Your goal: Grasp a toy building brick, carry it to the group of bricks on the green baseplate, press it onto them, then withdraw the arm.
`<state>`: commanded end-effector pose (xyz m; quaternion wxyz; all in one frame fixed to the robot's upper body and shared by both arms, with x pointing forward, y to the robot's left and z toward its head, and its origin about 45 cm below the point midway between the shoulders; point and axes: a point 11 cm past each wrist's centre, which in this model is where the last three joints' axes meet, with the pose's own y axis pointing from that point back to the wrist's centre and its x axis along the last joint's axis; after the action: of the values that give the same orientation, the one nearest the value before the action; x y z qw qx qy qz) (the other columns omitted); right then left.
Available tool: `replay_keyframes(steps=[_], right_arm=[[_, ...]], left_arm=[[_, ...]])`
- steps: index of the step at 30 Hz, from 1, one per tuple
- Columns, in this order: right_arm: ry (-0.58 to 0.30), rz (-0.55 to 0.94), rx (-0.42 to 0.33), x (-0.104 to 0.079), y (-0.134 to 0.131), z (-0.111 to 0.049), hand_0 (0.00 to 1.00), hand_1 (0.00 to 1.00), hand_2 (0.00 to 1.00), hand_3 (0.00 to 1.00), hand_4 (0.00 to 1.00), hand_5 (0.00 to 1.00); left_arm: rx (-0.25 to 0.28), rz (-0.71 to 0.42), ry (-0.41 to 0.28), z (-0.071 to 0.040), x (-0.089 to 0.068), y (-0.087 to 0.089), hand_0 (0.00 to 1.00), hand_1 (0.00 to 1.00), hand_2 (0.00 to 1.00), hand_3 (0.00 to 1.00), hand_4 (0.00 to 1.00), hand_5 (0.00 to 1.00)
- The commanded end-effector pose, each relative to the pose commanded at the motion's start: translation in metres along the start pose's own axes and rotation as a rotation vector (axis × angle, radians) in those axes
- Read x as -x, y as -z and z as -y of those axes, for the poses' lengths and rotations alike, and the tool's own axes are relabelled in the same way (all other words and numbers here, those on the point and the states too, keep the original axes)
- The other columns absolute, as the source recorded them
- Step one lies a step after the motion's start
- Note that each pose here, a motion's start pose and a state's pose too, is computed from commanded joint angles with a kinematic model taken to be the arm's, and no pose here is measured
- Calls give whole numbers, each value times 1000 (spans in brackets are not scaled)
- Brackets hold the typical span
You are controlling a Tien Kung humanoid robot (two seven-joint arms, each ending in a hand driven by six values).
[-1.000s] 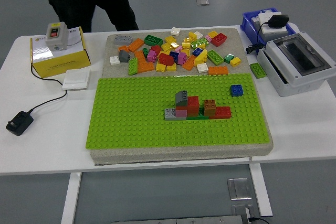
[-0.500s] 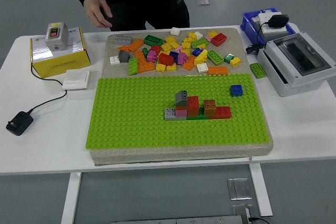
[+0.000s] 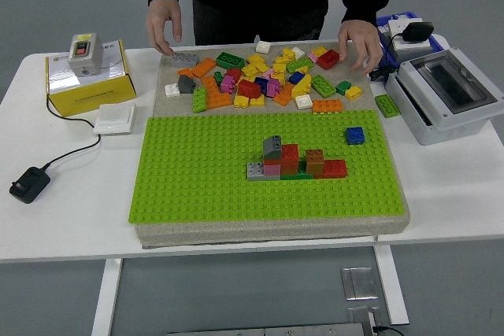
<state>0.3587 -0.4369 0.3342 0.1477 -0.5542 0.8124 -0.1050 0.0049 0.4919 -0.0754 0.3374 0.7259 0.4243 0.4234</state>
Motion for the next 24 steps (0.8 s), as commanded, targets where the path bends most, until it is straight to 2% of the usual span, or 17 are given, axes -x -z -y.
replay_keyframes(steps=[11, 24], right_arm=[[38, 14, 56, 15, -18, 1, 757, 787, 855, 886, 757, 985], [71, 15, 72, 27, -23, 0, 756, 785, 855, 888, 757, 984]], left_arm=[[1, 8, -5, -1, -2, -2, 720, 697, 636, 693, 170, 628], [6, 1, -13, -2, -8, -3, 720, 696, 640, 701, 169, 627]])
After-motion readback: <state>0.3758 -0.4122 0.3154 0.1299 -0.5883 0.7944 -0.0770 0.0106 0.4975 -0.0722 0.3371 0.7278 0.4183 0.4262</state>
